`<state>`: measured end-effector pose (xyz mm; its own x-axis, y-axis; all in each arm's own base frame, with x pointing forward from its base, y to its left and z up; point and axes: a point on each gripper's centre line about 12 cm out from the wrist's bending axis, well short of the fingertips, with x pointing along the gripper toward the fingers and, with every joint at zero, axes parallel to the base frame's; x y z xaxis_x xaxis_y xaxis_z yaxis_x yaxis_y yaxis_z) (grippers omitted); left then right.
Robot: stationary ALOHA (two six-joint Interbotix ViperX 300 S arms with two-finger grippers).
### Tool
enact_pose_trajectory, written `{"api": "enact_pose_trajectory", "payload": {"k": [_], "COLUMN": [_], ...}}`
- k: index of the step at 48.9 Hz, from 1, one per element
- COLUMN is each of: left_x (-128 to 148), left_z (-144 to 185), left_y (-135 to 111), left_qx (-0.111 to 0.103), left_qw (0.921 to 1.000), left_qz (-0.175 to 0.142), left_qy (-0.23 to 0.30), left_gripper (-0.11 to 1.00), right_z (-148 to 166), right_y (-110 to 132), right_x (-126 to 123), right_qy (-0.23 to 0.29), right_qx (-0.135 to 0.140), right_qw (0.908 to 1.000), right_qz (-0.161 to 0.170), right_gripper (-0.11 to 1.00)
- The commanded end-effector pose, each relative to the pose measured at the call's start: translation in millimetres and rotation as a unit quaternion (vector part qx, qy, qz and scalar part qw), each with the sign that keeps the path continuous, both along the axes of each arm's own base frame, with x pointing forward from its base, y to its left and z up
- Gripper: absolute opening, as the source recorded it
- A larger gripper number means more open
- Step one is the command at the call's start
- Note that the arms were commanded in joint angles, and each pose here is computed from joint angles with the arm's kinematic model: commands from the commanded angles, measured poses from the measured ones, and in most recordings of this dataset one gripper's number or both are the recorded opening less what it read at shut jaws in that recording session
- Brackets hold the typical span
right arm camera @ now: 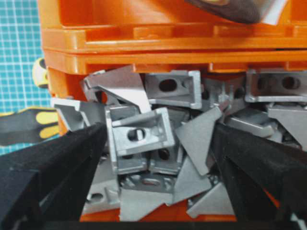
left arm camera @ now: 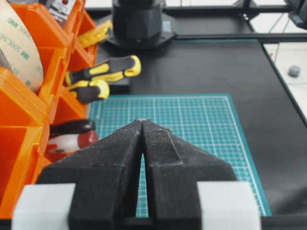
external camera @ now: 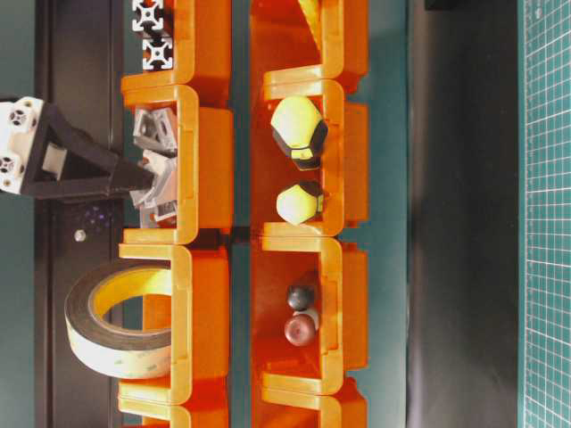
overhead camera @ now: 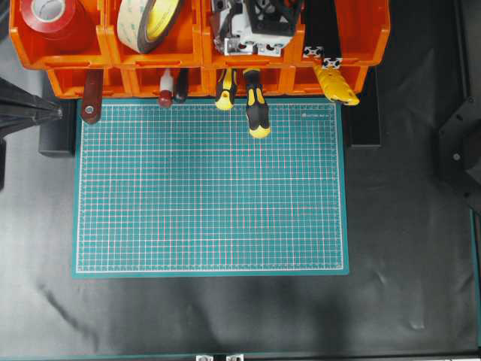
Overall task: Pick corner brachets from container rack with right arm.
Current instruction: 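Lower the open right gripper into the silver bracket bin, then close the right gripper on a silver corner bracket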
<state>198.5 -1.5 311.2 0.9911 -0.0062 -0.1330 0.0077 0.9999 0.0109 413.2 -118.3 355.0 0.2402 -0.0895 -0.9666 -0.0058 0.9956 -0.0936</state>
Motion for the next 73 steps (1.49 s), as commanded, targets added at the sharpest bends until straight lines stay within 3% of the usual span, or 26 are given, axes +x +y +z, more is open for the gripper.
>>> {"api": "enact_pose_trajectory", "payload": {"k": [1,16,25,30,36,65,73], "left_x": [1,1,1,1,1,1,1], "left_z": [11,11,11,11,11,11,11], "left_y": [0,0,0,0,0,0,0], "left_qx": [0.000,0.000,0.000,0.000,-0.001,0.000,0.000], "left_qw": [0.9999,0.9999,0.9999,0.9999,0.9999,0.9999,0.9999], "left_qz": [-0.001,-0.001,-0.001,-0.001,-0.001,0.000,0.000], "left_qy": [-0.015,-0.014,-0.014,-0.014,-0.015,-0.014,-0.014], "left_gripper": [0.00,0.00,0.00,0.00,0.00,0.00,0.00], "right_z": [-11,-15,-16,-17,-16,18,22], "right_y": [-3,-8,-10,-8,-7,-4,-2], "right_x": [-3,-1,-3,-6,-11,-11,-11], "right_qy": [0.005,-0.036,-0.031,-0.018,0.002,-0.003,0.010], "right_qx": [0.002,-0.007,-0.007,-0.003,0.002,-0.001,-0.006], "right_qw": [1.0000,0.9991,0.9993,0.9996,0.9997,0.9997,0.9997], "right_qz": [-0.008,-0.021,-0.022,-0.022,-0.023,-0.022,-0.020], "right_gripper": [0.86,0.86,0.85,0.78,0.59,0.59,0.44]}}
